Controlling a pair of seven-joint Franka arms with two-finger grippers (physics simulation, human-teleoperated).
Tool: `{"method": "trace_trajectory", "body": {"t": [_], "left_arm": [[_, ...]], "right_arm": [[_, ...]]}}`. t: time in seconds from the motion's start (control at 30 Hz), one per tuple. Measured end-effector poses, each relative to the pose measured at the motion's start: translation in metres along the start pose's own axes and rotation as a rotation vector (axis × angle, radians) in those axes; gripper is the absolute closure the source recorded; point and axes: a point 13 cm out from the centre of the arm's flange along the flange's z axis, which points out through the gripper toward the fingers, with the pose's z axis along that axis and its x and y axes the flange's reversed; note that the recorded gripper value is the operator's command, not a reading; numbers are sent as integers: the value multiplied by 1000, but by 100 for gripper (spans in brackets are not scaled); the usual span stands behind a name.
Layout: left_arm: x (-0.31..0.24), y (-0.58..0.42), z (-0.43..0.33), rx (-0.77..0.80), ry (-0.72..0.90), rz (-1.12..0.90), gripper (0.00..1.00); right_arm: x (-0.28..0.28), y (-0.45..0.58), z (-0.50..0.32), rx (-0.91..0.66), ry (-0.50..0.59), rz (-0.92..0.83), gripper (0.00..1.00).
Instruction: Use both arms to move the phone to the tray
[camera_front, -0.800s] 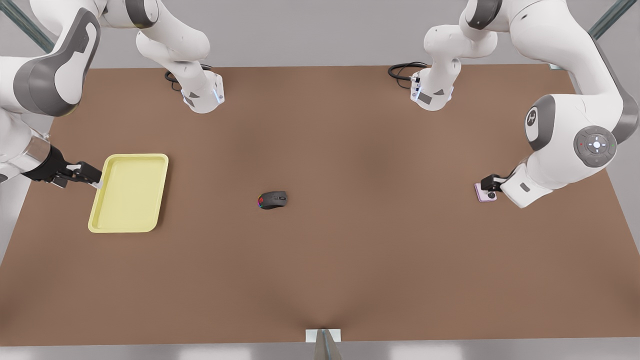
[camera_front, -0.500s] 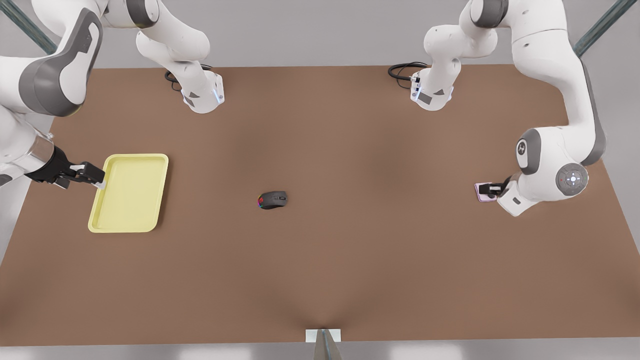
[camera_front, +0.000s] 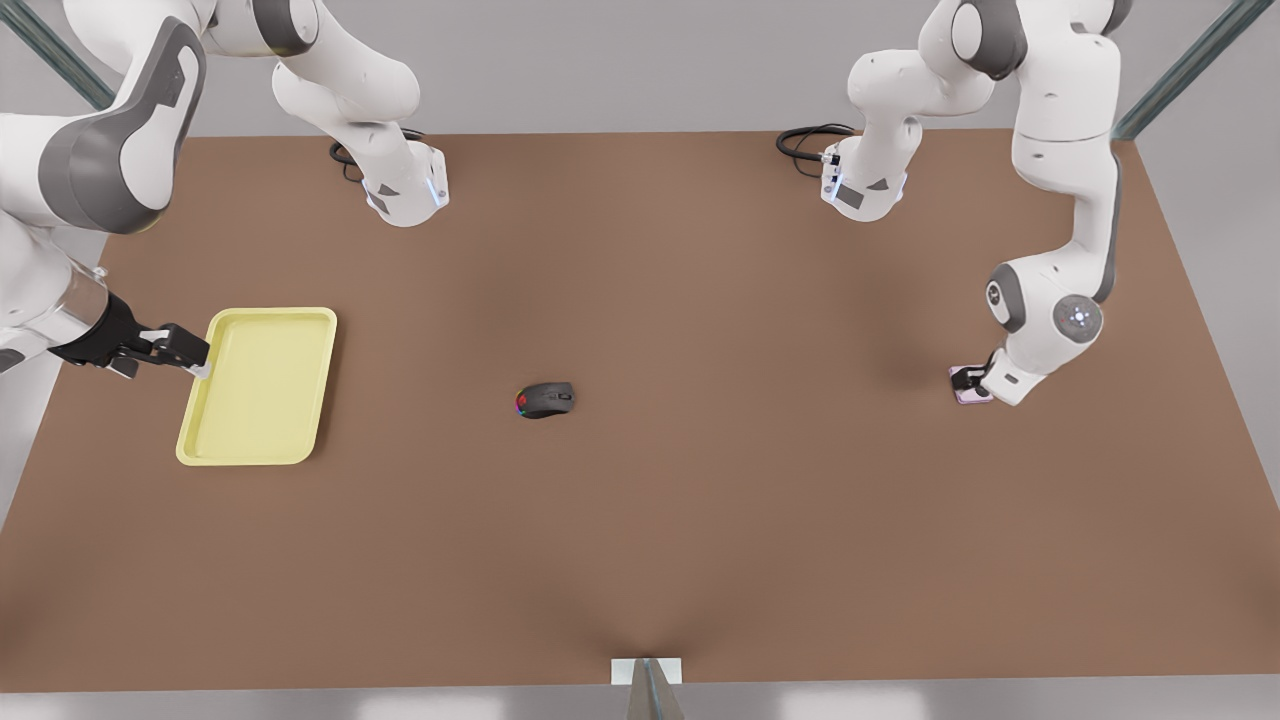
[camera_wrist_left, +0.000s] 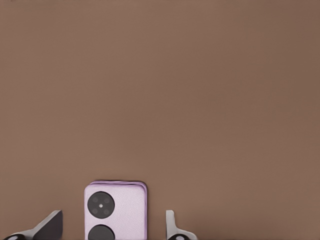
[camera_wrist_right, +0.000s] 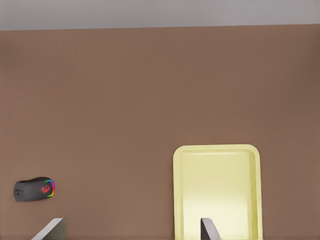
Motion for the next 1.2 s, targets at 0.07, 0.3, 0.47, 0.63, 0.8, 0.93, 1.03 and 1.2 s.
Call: {"method": "trace_trajectory", "body": {"t": [0.07,0.3,0.47,0.63,0.8,0.93,1.03,1.2], "left_arm": [[1,5,6,-7,-13,21,0],[10,19,28,-19,-14,91,0],[14,18,40,-17,-3,137,0],[13,17,43,-4,-11,144,0],[15,17,48,14,-11,128,0],[18,14,54,30,-7,111,0],[18,13,55,36,-8,108,2],[19,14,57,39,-6,115,12]], "right_arm": [[-1,1,0,-2,-1,-2,0],[-2,3,3,-2,0,-7,0],[-3,5,3,-3,-1,-9,0],[-3,4,3,-3,-2,-8,0],[-4,4,3,-3,-3,-9,0],[-4,4,2,-3,-4,-9,0],[-4,4,3,-3,-4,-9,0],[-4,4,2,-3,-5,-8,0]]}}
